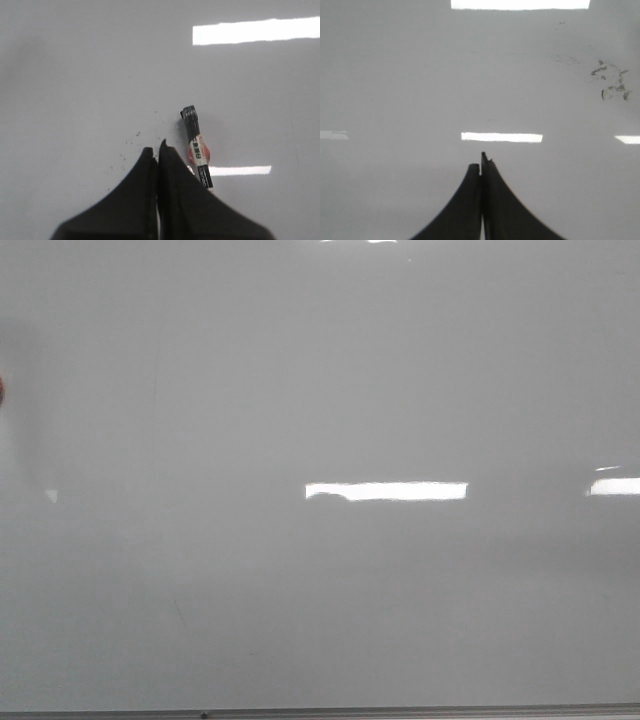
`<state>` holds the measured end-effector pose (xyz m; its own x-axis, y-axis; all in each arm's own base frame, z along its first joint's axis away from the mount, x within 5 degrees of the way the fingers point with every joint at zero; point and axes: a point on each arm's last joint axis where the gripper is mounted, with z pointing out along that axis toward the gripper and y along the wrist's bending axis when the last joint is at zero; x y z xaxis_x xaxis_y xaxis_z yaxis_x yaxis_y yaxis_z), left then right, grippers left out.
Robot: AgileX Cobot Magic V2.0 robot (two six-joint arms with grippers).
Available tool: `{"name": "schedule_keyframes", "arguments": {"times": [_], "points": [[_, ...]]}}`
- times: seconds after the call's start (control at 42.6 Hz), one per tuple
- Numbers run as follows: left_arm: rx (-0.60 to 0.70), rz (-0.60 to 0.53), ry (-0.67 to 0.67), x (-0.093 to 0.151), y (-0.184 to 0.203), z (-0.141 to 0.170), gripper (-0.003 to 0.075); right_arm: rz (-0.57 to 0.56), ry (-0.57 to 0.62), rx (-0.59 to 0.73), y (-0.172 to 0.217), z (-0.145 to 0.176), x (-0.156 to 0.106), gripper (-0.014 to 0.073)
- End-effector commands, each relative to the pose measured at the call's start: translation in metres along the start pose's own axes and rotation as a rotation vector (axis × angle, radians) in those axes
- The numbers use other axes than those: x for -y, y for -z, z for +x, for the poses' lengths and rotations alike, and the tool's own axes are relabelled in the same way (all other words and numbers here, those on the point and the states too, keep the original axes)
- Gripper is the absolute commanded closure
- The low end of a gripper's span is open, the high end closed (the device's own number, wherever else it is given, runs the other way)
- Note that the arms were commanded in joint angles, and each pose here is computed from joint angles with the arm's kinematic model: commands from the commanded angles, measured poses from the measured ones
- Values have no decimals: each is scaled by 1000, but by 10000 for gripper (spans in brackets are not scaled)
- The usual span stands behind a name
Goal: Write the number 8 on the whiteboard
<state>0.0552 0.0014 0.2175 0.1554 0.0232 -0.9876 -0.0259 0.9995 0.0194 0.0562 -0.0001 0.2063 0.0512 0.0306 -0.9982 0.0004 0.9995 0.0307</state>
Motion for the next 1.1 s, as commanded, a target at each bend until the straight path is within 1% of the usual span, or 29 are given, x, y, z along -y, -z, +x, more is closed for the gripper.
{"name": "schedule_keyframes", "arguments": {"times": [0.0,0.07,0.164,0.305,0.493,0.658,0.775,1.081], "points": [[136,-10,3,-1,2,-18,741,0,-5,166,7,-37,-1,664],[149,-10,22,-1,3,-31,741,-2,-5,178,11,-54,-2,664],[151,-4,22,-1,6,-53,741,-5,-4,162,15,-74,-2,664],[135,6,21,-1,13,-92,741,-7,-4,105,15,-102,-4,664],[52,19,19,-1,12,-137,741,-7,-3,4,3,-136,-5,664],[-35,27,17,-1,-1,-162,741,-6,-3,-71,-15,-151,-6,664],[-146,33,17,0,-17,-164,741,-5,-4,-106,-27,-151,-5,664],[-376,39,19,1,-52,-139,741,-2,-4,-239,-49,-137,-5,664]]}}
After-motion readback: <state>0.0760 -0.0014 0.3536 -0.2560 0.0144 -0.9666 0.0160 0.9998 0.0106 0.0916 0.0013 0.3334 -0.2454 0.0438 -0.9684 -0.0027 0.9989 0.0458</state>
